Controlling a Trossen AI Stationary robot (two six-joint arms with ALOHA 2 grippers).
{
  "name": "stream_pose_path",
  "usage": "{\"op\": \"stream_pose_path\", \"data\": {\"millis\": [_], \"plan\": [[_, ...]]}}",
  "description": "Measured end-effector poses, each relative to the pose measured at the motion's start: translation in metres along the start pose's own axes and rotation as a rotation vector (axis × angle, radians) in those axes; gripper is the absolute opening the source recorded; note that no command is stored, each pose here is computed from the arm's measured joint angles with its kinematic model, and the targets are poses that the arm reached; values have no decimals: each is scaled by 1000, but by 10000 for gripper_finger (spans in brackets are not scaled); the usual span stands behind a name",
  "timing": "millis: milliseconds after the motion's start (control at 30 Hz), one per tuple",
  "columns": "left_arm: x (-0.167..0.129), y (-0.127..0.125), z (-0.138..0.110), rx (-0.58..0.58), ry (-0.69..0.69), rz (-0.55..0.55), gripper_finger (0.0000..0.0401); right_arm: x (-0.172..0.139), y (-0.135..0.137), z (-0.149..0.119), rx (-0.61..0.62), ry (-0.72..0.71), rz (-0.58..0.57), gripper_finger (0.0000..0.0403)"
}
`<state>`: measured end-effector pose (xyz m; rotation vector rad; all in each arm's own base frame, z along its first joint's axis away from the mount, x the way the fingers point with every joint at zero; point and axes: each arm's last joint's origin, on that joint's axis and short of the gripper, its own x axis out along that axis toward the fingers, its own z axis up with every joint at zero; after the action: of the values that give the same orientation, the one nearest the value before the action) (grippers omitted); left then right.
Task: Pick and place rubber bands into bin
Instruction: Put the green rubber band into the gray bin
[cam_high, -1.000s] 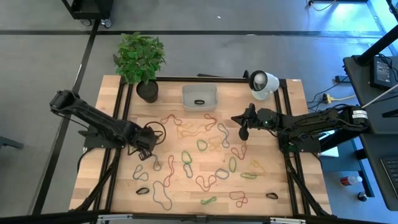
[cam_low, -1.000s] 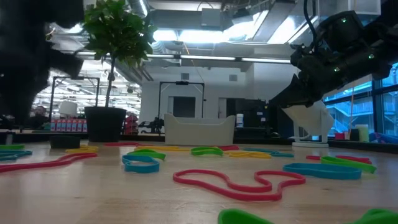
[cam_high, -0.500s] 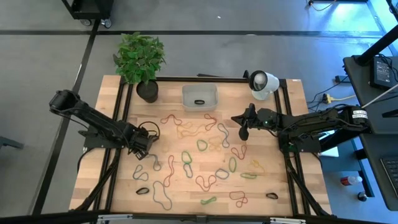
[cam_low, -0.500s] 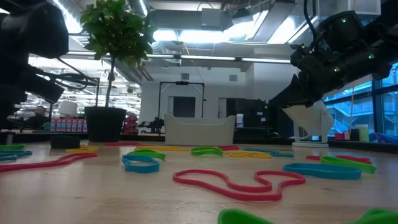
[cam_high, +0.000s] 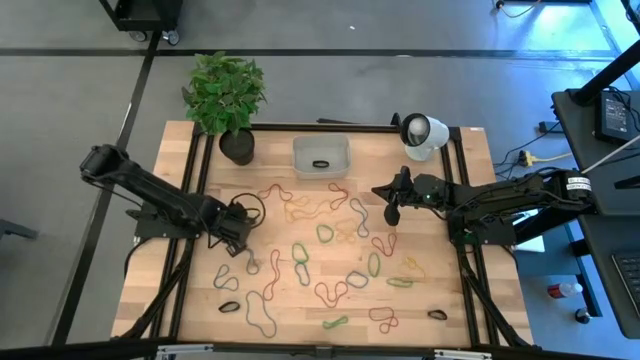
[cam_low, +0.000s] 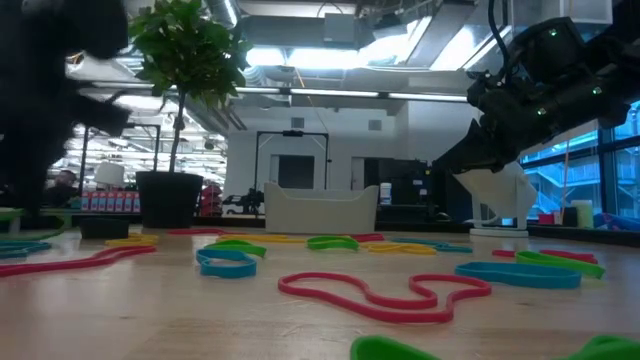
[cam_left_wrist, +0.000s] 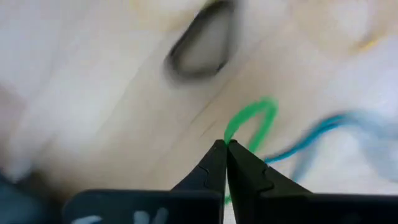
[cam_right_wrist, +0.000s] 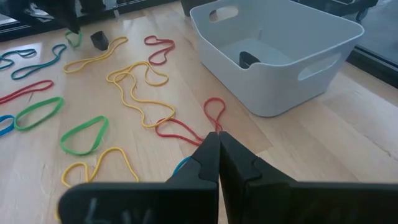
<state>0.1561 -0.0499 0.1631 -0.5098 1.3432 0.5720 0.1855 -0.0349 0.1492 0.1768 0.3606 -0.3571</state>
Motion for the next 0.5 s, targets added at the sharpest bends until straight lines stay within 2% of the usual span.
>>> {"op": "stream_pose_path", "data": {"millis": [133, 333, 500], "plan": [[-25, -13, 15, 80, -136, -20, 2, 0, 0, 0, 0, -3, 0, 3], [-69, -26, 52, 158, -333, -65, 2, 0, 0, 1, 1, -15, 2, 3], [-78, -29, 97, 236, -445, -35, 2, 0, 0, 2, 1, -19, 3, 3]]}}
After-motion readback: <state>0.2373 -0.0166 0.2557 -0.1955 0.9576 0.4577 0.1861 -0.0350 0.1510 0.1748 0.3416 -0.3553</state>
